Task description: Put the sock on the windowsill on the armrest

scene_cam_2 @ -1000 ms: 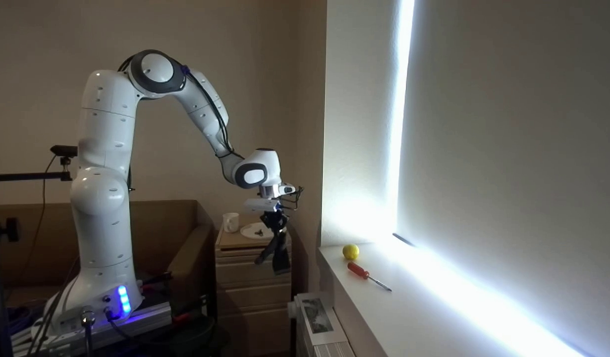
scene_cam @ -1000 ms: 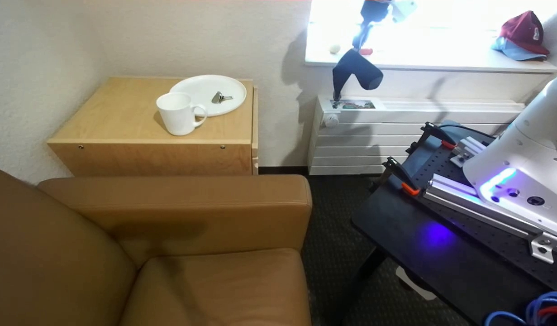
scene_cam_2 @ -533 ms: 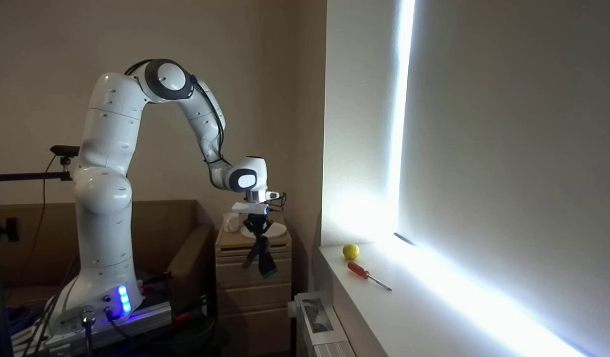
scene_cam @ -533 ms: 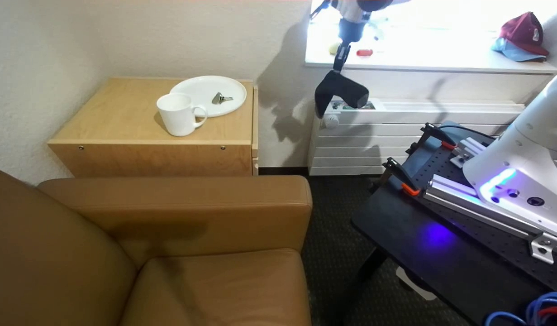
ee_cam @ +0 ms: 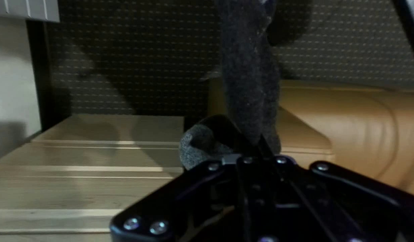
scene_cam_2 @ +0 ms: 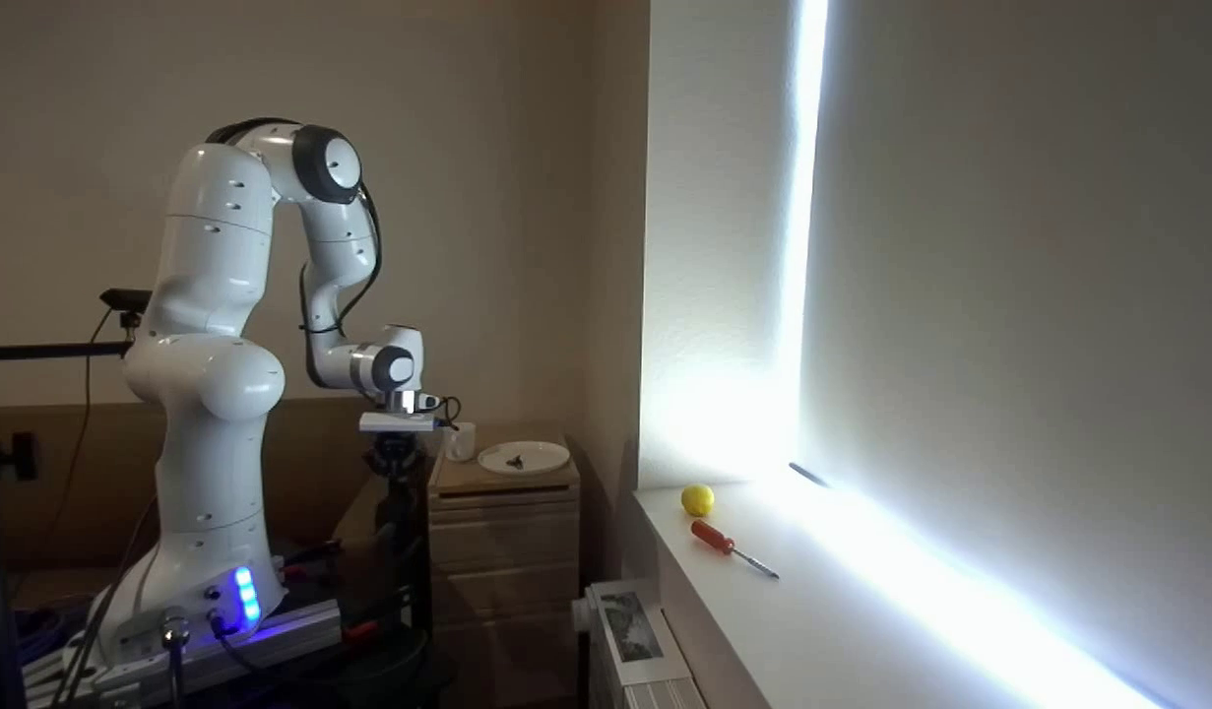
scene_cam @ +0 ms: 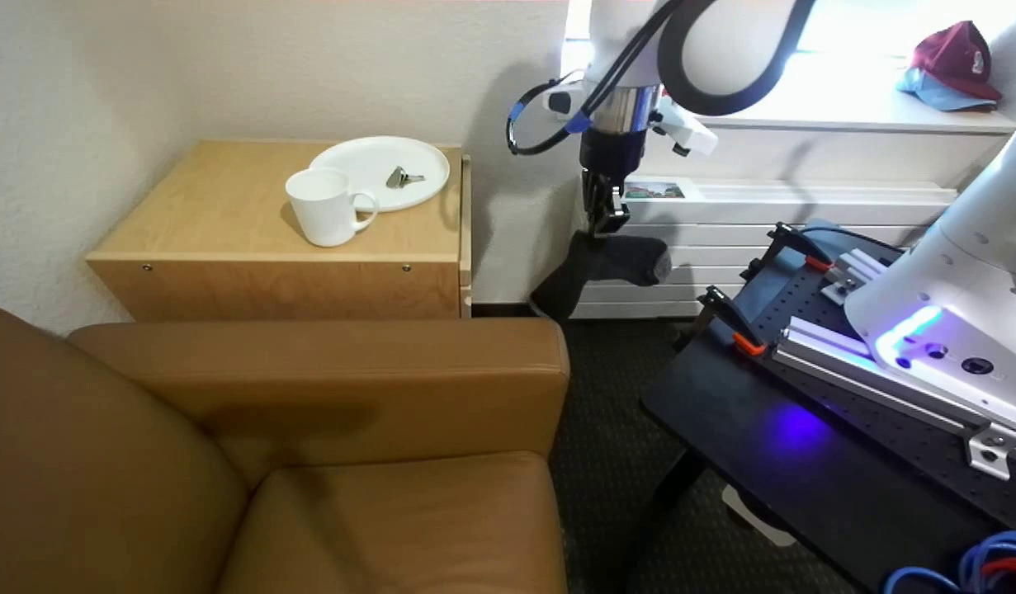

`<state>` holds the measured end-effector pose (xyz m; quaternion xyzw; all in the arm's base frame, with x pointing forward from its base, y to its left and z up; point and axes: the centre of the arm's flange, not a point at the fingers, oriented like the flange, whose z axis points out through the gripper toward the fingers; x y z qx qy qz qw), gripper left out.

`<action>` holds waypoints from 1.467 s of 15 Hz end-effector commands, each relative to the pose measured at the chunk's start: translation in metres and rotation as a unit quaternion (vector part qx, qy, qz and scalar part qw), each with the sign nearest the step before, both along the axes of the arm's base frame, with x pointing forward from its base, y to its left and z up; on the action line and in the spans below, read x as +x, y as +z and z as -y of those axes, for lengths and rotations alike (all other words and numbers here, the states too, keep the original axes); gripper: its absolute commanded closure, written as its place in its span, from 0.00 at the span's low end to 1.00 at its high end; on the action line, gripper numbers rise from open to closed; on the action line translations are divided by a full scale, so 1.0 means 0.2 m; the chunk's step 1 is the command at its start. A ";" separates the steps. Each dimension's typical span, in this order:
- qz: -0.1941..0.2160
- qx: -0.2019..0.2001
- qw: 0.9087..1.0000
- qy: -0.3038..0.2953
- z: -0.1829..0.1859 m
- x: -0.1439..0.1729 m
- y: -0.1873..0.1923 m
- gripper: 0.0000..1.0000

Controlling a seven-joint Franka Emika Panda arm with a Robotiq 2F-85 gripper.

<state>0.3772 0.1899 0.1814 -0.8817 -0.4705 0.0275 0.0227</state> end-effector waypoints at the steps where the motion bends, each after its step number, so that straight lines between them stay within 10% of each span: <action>1: -0.001 -0.004 1.000 0.029 -0.07 -0.08 0.00 0.99; 5: 0.001 -0.005 1.000 0.029 -0.10 -0.10 0.01 0.99; 9: 0.017 0.065 0.996 0.053 -0.04 -0.47 0.11 0.99; 15: 0.116 0.163 0.977 0.074 -0.25 -0.70 0.34 0.99; 22: 0.217 0.183 0.959 -0.009 -0.24 -0.86 0.37 0.99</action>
